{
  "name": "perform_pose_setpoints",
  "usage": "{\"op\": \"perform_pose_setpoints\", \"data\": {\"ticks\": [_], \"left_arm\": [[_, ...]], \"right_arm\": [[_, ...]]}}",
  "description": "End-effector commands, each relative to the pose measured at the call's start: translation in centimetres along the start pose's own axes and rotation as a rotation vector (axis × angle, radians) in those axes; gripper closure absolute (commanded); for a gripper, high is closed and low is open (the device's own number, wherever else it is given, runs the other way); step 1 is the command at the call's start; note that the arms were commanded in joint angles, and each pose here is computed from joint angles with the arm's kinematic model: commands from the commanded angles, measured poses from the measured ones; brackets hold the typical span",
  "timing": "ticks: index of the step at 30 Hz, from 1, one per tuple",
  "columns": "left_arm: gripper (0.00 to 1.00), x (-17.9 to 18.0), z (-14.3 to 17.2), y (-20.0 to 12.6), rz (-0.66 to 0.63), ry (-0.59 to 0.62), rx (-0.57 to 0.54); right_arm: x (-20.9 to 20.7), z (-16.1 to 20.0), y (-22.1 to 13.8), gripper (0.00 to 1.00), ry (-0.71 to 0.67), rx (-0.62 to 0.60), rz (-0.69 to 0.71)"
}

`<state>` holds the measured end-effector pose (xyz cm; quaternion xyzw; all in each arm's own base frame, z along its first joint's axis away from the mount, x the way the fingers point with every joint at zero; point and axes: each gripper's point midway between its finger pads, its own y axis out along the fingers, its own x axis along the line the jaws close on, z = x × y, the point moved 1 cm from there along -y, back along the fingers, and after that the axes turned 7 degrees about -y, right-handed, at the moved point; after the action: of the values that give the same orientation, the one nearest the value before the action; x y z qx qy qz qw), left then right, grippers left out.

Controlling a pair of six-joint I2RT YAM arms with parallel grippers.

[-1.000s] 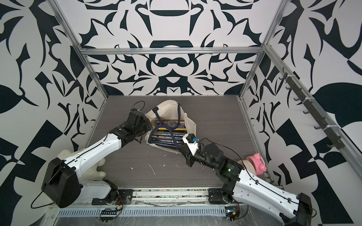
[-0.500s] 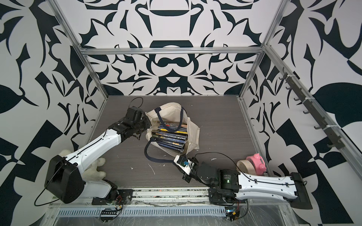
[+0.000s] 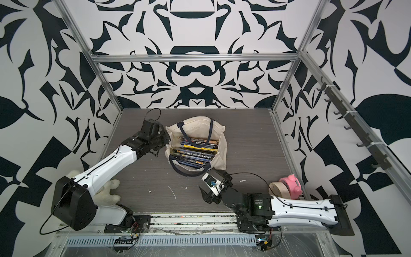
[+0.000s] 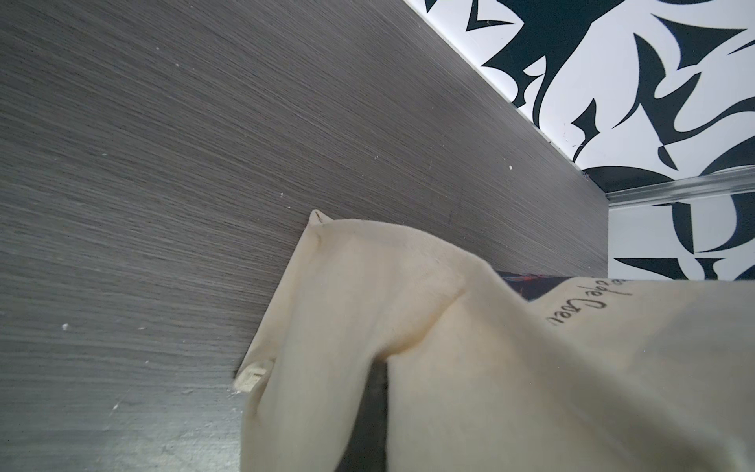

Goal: Take out the books from the canvas bag
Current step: Adjust the canvas bag at the center of the board.

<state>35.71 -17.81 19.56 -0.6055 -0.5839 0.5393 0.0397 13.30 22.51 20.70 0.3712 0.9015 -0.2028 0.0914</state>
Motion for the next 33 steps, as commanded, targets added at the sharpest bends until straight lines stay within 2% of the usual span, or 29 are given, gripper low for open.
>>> {"op": "perform_pose_setpoints", "data": {"ticks": [1,4,7,11,13,16,18,25,33], "left_arm": [[1.0,-1.5,-2.3,-1.5,0.054,0.005,-0.073],[1.0,-1.7,-2.1,-1.8,0.085,0.007,-0.073],[1.0,-1.7,-1.7,-2.0,0.124,0.008,-0.074],[1.0,-1.3,-0.9,-2.2,0.146,0.019,-0.08],[1.0,-1.5,-0.8,-3.2,0.169,0.025,-0.101],[1.0,-1.4,-0.2,-3.6,0.167,0.041,-0.118],[1.0,-1.5,0.1,-3.9,0.164,0.058,-0.133],[1.0,-1.9,1.3,-4.8,0.143,0.115,-0.181],[1.0,-1.1,1.9,-4.6,0.122,0.126,-0.189]], "right_arm": [[-2.9,-2.7,-1.6,0.0,0.161,-0.068,0.09],[-4.7,-5.4,-2.7,0.0,0.264,-0.102,0.137],[-5.6,-8.8,-2.6,0.01,0.287,-0.096,0.182],[-6.1,-12.6,-0.6,0.0,0.22,0.003,0.27],[-6.5,-13.6,1.1,0.0,0.248,0.059,0.256],[-8.7,-12.7,4.2,0.03,0.402,0.172,0.226],[-10.4,-11.7,5.4,0.04,0.463,0.221,0.258],[-13.3,-7.5,8.7,0.08,0.547,0.361,0.307],[-14.6,-5.4,12.1,0.12,0.572,0.377,0.276]]}}
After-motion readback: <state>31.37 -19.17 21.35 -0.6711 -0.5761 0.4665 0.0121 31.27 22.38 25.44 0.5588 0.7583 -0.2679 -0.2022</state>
